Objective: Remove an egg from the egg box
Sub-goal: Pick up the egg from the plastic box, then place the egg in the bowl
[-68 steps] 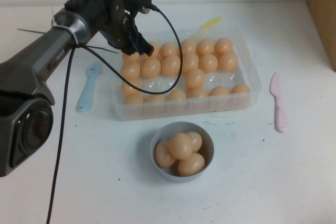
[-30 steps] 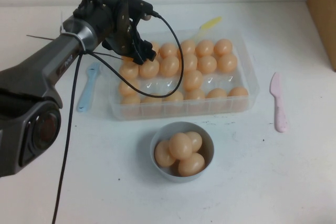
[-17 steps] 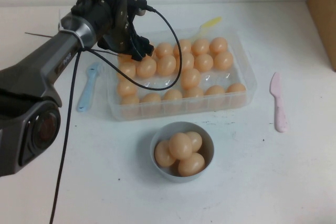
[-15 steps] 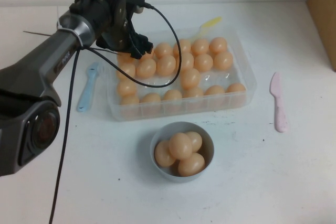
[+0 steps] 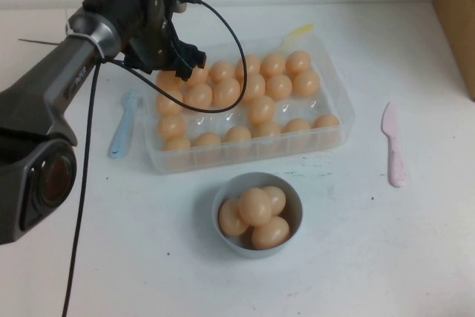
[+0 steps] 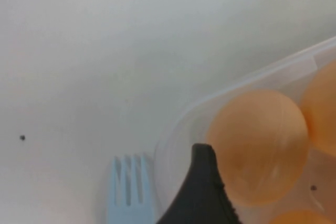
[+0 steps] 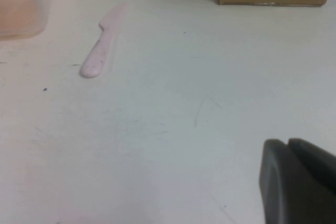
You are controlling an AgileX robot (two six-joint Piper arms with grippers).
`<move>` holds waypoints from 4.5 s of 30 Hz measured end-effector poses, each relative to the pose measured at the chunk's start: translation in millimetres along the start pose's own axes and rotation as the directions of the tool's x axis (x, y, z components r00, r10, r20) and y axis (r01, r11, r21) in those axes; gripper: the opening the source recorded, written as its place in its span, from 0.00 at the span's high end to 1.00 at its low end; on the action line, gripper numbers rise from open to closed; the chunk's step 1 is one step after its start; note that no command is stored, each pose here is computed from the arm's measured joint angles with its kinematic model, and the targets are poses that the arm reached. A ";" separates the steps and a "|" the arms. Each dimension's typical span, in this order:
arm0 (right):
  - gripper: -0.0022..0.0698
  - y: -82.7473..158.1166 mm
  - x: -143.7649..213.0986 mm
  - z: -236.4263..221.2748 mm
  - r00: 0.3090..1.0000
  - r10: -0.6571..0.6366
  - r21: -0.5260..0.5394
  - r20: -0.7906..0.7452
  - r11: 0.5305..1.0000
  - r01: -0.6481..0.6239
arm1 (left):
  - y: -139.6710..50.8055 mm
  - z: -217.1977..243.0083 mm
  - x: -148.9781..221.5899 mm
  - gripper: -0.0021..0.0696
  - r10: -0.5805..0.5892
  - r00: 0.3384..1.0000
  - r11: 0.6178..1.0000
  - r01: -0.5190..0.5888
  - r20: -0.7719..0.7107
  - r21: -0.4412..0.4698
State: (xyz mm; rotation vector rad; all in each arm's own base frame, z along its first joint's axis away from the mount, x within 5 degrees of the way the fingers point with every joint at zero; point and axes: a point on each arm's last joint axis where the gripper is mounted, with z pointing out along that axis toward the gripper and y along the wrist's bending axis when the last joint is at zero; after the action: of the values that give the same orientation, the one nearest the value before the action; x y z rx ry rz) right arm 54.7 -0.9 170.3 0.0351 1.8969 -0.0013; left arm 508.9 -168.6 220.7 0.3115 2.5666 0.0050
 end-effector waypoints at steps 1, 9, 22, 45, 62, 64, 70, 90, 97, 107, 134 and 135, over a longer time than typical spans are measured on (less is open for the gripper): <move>0.99 0.0 0.0 0.0 1.000 0.000 0.000 0.000 1.000 0.000 | 0.8 1.3 0.4 0.27 -0.001 1.000 1.000 0.001 -0.002 -0.001; 0.99 0.0 0.0 0.0 1.000 0.000 0.000 0.000 1.000 0.000 | 0.3 12.8 4.5 0.27 -0.005 1.000 1.000 0.005 -0.023 0.003; 0.99 0.0 0.0 0.0 1.000 0.000 0.000 0.000 1.000 0.000 | 3.9 22.6 5.4 0.41 0.011 1.000 1.000 -0.011 -0.020 0.000; 0.99 0.0 0.2 0.0 1.000 0.000 0.000 -0.002 1.000 0.000 | 1.9 13.8 3.1 0.51 0.062 0.998 0.998 -0.062 -0.014 0.014; 0.99 0.0 0.2 0.0 1.000 0.000 0.000 -0.002 1.000 0.000 | -11.9 -25.8 1.3 0.51 0.126 0.990 0.992 -0.125 -0.057 0.028; 0.99 0.0 0.2 0.0 1.000 0.000 0.000 -0.002 1.000 0.000 | -16.0 -34.2 1.8 0.51 0.149 0.986 0.989 -0.147 -0.071 0.029; 0.99 0.0 0.2 0.0 1.000 0.000 0.000 -0.002 1.000 0.000 | -39.8 -74.3 1.0 0.51 0.237 0.969 0.971 -0.234 -0.063 0.054; 0.99 0.0 0.2 0.0 1.000 0.000 0.000 -0.002 1.000 0.000 | -115.1 -168.6 96.6 0.51 0.496 0.864 0.855 -0.468 -0.089 0.223; 0.99 0.0 0.2 0.0 1.000 0.000 0.000 -0.002 1.000 0.000 | -146.7 -184.4 137.6 0.51 0.521 0.854 0.802 -0.489 0.000 0.342; 0.99 0.0 0.2 0.0 1.000 0.000 0.000 -0.002 1.000 0.000 | -165.7 -164.7 142.3 0.51 0.553 0.832 0.769 -0.531 0.045 0.355; 0.99 0.0 0.2 0.0 1.000 0.000 0.000 -0.002 1.000 0.000 | -170.3 -126.3 153.2 0.49 0.625 0.779 0.726 -0.559 -0.045 0.401; 0.99 0.0 0.2 0.0 1.000 0.000 0.000 -0.002 1.000 0.000 | -168.7 -125.8 152.7 0.48 0.623 0.781 0.729 -0.556 -0.050 0.400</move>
State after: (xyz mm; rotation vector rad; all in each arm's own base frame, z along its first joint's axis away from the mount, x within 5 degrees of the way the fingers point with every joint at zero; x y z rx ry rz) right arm 54.7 -0.9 170.2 0.0351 1.8987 -0.0013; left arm 280.1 -291.2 236.2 1.3302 2.5105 -0.2214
